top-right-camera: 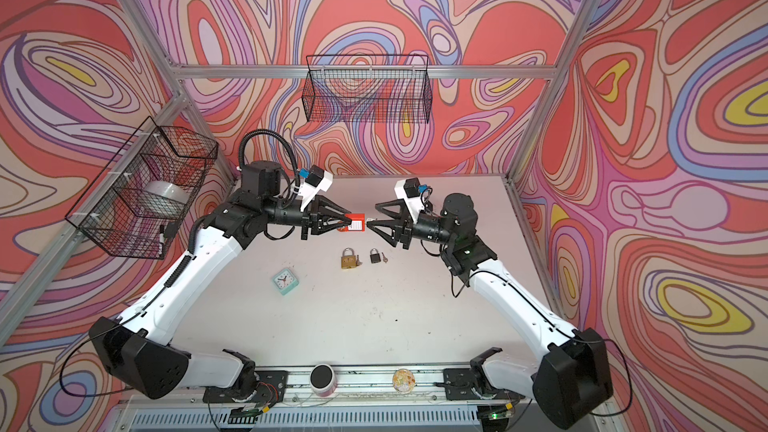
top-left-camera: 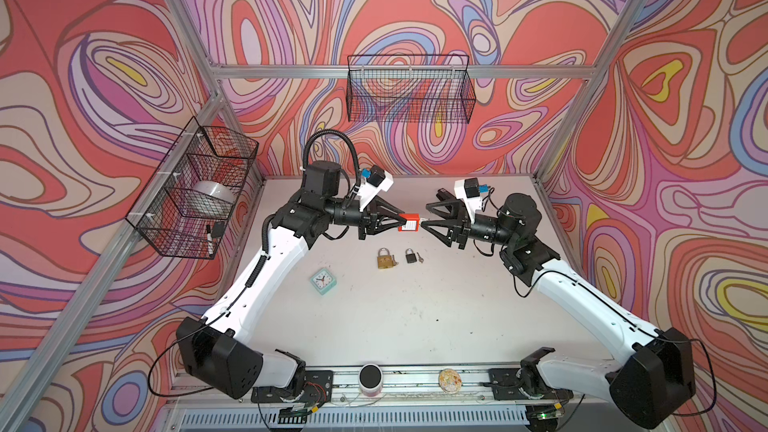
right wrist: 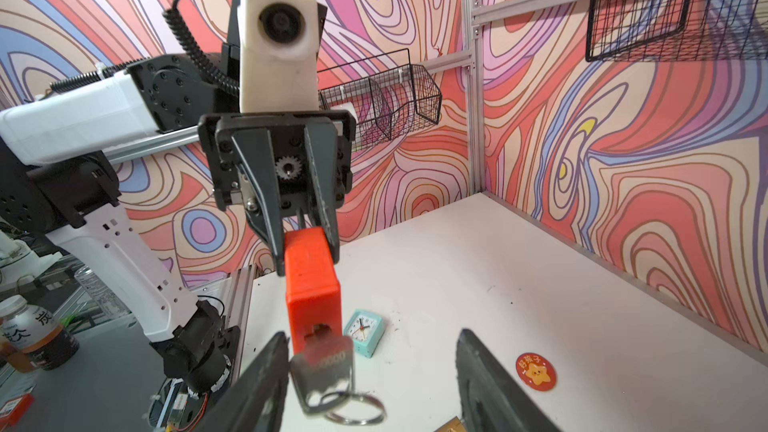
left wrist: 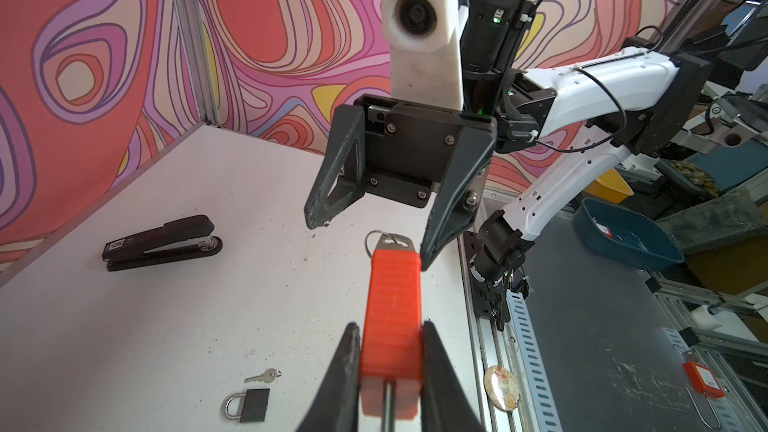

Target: Lock with the key

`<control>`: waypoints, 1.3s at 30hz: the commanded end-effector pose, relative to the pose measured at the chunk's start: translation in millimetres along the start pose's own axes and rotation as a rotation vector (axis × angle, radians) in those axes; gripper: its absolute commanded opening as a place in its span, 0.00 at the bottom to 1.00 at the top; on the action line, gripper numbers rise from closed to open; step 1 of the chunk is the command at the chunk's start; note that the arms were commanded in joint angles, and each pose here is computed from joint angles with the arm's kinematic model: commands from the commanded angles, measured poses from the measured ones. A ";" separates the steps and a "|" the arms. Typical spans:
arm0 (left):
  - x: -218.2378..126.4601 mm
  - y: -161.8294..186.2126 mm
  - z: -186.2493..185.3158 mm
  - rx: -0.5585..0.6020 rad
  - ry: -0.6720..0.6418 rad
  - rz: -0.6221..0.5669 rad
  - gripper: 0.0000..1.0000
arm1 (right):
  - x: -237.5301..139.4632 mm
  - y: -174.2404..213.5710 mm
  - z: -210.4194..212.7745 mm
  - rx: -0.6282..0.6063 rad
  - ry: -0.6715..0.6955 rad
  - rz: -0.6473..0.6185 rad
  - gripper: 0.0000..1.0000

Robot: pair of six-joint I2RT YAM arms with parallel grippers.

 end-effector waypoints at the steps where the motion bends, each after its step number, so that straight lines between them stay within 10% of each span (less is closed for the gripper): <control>1: -7.7 -7.5 -7.9 0.035 0.000 -0.018 0.00 | 0.5 12.8 -8.8 -0.006 0.039 0.051 0.66; 19: -7.1 -6.3 -7.7 0.031 -0.001 -0.015 0.00 | -26.7 24.1 -6.0 -0.125 0.247 0.155 0.67; 30: -7.7 -6.0 -7.7 0.033 -0.005 -0.009 0.00 | -27.6 -19.8 19.9 -0.077 0.016 0.086 0.64; 39: -7.8 -6.7 -8.3 0.035 -0.005 -0.009 0.00 | -8.4 -24.5 8.5 0.007 -0.103 0.138 0.40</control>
Point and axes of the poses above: each gripper's point midway between its finger pads, its own x axis out along the fingers, its own z axis along the line the jaws close on, y = z × x, the point moved 6 cm from there along -x, back along the fingers, and after that the axes turned 13 degrees about x, right-handed, at the moved point
